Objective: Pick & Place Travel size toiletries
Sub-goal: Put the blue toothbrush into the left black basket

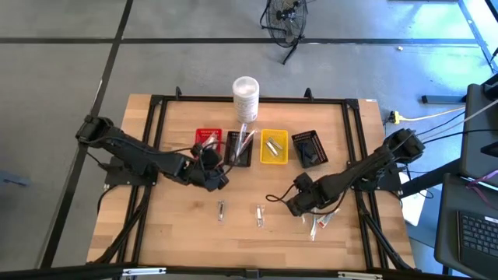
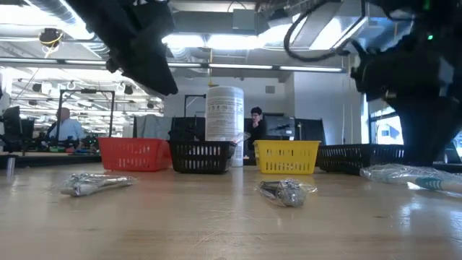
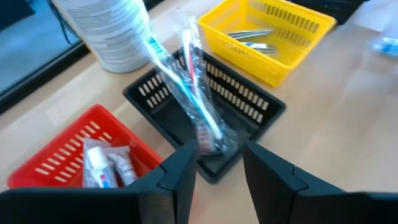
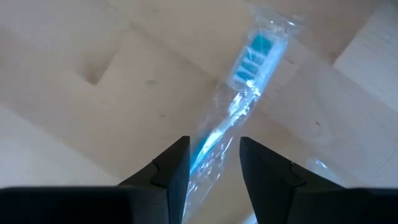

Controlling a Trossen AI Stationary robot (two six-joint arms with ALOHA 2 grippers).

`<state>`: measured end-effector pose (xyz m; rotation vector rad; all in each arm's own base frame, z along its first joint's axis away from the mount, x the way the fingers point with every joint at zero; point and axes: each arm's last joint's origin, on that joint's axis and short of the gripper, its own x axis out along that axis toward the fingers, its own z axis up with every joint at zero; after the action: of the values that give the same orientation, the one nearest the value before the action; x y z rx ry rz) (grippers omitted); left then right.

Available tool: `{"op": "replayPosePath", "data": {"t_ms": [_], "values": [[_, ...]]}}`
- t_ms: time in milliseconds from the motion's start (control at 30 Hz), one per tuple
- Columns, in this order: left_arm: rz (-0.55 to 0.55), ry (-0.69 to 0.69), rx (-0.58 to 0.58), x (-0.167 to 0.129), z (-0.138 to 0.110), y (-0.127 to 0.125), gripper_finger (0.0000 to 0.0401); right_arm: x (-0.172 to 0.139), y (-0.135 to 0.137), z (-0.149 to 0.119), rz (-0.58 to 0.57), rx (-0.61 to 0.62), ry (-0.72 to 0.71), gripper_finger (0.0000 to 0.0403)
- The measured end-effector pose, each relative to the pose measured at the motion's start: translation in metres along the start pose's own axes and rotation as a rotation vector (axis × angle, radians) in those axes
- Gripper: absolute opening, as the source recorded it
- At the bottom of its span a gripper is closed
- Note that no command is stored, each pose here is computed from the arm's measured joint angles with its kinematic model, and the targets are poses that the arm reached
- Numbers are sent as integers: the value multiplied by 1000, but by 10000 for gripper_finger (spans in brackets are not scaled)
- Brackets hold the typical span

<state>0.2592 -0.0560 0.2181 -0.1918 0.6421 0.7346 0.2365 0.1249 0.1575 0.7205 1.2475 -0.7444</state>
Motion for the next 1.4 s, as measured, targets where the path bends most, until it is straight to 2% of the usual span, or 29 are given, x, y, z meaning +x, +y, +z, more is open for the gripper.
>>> {"op": "replayPosePath", "data": {"t_ms": [233,467,867,1100,1200,1400], "values": [[-28,-16,-9,-9,-6,-7,127,16,5,-2,-34,89,10,137],[-30,-24,-5,-11,-8,-9,127,27,7,-4,-69,86,22,131],[-19,-35,-5,-11,-7,-8,127,29,7,-4,-71,53,17,42],[-19,-35,-5,-11,-7,-8,127,26,10,-3,-56,23,14,41],[-20,-34,-6,-11,-7,-8,127,16,23,2,14,-20,-47,45],[-28,-34,-9,-12,-7,-9,127,-20,49,18,114,-145,-266,35]]}}
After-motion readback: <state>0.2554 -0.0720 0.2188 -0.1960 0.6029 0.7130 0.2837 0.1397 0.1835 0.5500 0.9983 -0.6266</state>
